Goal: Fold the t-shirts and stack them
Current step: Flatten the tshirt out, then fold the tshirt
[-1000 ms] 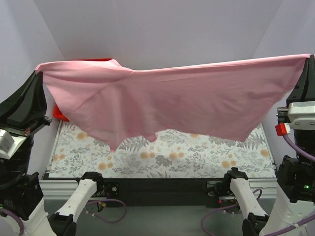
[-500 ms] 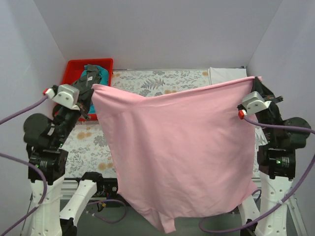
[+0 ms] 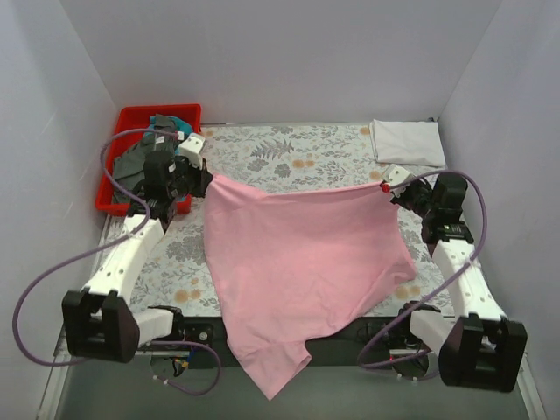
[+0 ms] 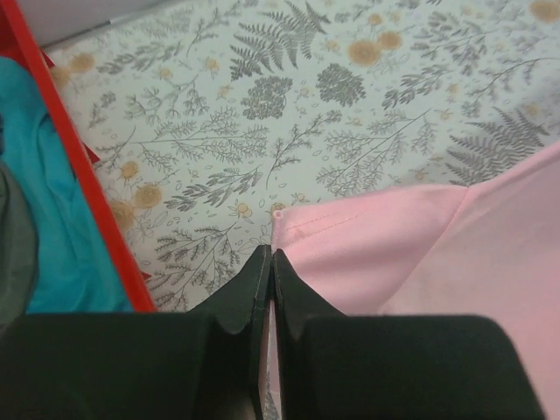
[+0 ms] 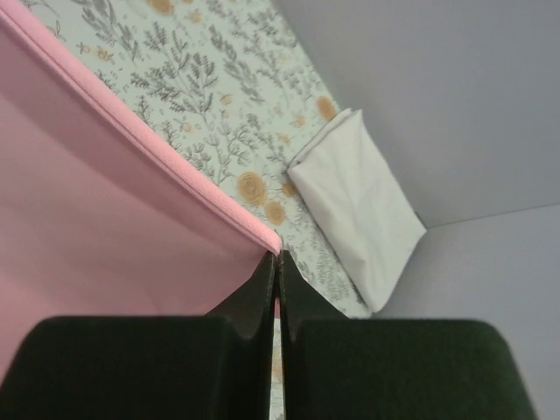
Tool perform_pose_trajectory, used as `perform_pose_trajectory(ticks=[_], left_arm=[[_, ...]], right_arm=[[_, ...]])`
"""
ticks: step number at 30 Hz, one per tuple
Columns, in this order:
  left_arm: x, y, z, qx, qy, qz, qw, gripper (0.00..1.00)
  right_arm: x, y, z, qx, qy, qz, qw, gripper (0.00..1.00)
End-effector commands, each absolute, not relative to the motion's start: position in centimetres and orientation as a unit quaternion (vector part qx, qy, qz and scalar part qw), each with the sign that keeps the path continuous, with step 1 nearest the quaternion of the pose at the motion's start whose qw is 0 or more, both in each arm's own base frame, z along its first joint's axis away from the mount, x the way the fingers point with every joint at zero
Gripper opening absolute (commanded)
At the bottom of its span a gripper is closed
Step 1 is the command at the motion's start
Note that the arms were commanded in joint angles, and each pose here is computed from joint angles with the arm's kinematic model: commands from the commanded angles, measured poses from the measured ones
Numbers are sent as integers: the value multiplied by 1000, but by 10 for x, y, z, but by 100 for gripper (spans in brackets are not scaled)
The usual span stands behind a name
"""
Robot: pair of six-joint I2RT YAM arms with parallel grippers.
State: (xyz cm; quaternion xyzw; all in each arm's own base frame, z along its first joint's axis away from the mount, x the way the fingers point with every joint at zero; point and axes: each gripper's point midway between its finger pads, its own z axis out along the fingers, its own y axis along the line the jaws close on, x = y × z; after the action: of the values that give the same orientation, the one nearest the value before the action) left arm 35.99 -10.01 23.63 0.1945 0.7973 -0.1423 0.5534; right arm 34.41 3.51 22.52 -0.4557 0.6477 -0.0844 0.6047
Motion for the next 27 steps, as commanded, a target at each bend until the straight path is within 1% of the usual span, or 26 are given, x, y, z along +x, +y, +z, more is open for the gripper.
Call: perform_pose_trajectory(ticks=[1,2,3,4,5,7,8,10,11,15,19,21,23,24,25,27], left_arm=[[404,-101,237,206,772,-124,589,0],[418,-102,215,208,785,-122,570,0],[430,-103,211,211,784,-118,572,0],[441,-103,210,209,784,-115,574,0],[454,-104,194,210,789,-113,566,0],[471,-106,195,215,785,-109,572,0],[480,-106,180,217,790,-108,563,0],[491,-107,175,217,792,-104,561,0],[499,-107,174,217,792,-101,562,0],[510,-108,175,216,791,-99,564,0],[496,-112,180,222,792,-114,557,0],[480,-118,173,232,799,-126,541,0],[463,-124,186,246,793,-130,542,0],[449,-126,180,251,799,-135,529,0],[436,-129,189,256,798,-139,528,0],[416,-136,187,269,802,-144,514,0]], right_arm=[[386,34,234,-465,622,-98,622,1],[393,33,229,-466,627,-96,617,1],[400,33,225,-468,629,-94,614,1],[409,32,207,-469,643,-85,599,1],[418,31,211,-472,639,-91,601,1],[431,29,196,-472,651,-85,588,1],[438,27,199,-472,651,-88,589,1],[448,25,189,-471,659,-87,579,1],[455,24,194,-471,656,-93,582,1],[469,21,183,-474,665,-92,570,1],[472,22,176,-476,668,-87,565,1],[470,22,174,-478,669,-85,563,1],[464,23,171,-485,668,-86,558,1],[462,23,175,-488,663,-90,560,1],[458,24,169,-496,662,-90,555,1],[451,23,169,-502,657,-94,554,1]])
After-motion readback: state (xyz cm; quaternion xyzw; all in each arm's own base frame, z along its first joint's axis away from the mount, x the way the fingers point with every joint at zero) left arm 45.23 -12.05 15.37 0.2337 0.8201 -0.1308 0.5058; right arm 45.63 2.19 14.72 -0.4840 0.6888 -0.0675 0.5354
